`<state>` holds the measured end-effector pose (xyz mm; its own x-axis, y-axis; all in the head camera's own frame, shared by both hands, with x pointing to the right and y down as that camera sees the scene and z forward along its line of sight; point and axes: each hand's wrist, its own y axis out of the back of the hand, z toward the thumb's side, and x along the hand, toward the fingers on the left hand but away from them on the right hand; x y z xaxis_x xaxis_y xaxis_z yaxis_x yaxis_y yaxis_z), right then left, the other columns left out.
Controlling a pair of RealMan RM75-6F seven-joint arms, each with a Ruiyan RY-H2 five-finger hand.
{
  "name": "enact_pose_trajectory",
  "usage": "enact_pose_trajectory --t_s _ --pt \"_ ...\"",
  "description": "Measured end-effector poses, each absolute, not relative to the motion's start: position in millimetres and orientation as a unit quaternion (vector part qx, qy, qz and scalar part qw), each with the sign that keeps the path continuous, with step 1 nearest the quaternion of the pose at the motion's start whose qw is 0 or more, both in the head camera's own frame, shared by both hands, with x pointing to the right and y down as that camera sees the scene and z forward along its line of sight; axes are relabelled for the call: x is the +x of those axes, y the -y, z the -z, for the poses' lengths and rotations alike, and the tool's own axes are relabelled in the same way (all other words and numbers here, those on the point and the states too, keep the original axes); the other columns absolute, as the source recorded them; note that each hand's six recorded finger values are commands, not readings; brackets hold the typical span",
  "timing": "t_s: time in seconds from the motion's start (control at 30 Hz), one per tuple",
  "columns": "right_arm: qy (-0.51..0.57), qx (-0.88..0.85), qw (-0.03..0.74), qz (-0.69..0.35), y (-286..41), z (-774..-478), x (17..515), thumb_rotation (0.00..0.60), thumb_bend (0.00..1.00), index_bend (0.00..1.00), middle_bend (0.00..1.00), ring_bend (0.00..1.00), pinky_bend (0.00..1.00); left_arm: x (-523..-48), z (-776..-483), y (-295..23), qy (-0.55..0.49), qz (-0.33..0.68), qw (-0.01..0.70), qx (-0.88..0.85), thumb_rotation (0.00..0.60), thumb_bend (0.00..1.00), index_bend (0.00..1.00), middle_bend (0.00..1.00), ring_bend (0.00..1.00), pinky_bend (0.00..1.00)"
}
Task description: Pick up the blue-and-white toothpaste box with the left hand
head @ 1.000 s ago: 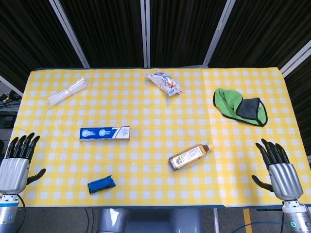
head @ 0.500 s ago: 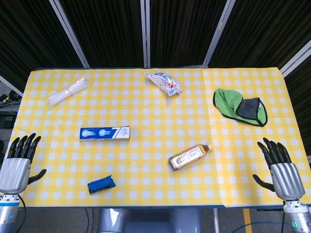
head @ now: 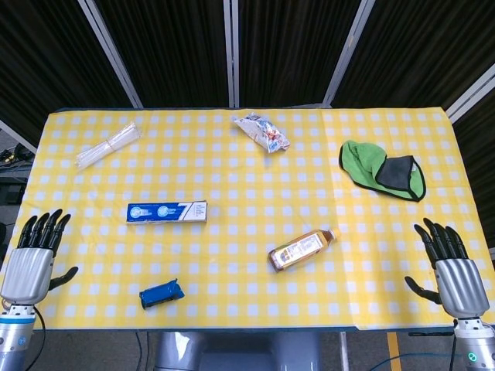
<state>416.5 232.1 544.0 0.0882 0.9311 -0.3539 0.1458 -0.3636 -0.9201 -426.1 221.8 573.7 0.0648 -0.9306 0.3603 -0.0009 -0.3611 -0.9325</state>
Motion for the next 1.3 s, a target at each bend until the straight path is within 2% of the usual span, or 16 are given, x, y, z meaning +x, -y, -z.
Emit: enact_pose_trajectory --t_s 0.13,0.3,0.47,0.63,0.83,1.3 --pt "0.422 -0.639 0.37 -0.526 -232 -545 416 0.6 0.08 0.0 0.0 0.0 0.0 -424 -580 -207 -0.375 0.569 0.417 -0.602 0.6 0.08 0.01 0.0 0.0 0.02" --pt "0.421 -0.642 0.363 -0.528 -232 -548 417 0.6 0.08 0.0 0.0 0.0 0.0 -416 -596 -187 -0.345 0.577 0.418 -0.611 0.6 0.11 0.07 0.0 0.0 0.09" --pt "0.424 -0.643 0.355 -0.53 -230 -550 420 0.6 0.08 0.0 0.0 0.0 0.0 -403 -618 -160 -0.302 0.591 0.412 -0.624 0.6 0.12 0.12 0.0 0.05 0.13" --pt "0.428 -0.642 0.346 -0.533 -228 -552 425 0.6 0.08 0.0 0.0 0.0 0.0 -391 -642 -136 -0.267 0.608 0.396 -0.635 0.6 0.13 0.14 0.0 0.06 0.14" --pt "0.43 -0.643 0.339 -0.535 -226 -555 428 0.6 0.08 0.0 0.0 0.0 0.0 -377 -668 -115 -0.228 0.629 0.388 -0.634 0.6 0.19 0.17 0.03 0.09 0.15" --pt "0.433 -0.646 0.334 -0.533 -225 -554 429 0.6 0.08 0.0 0.0 0.0 0.0 -342 -713 -104 -0.182 0.657 0.359 -0.638 0.6 0.19 0.2 0.05 0.1 0.16"
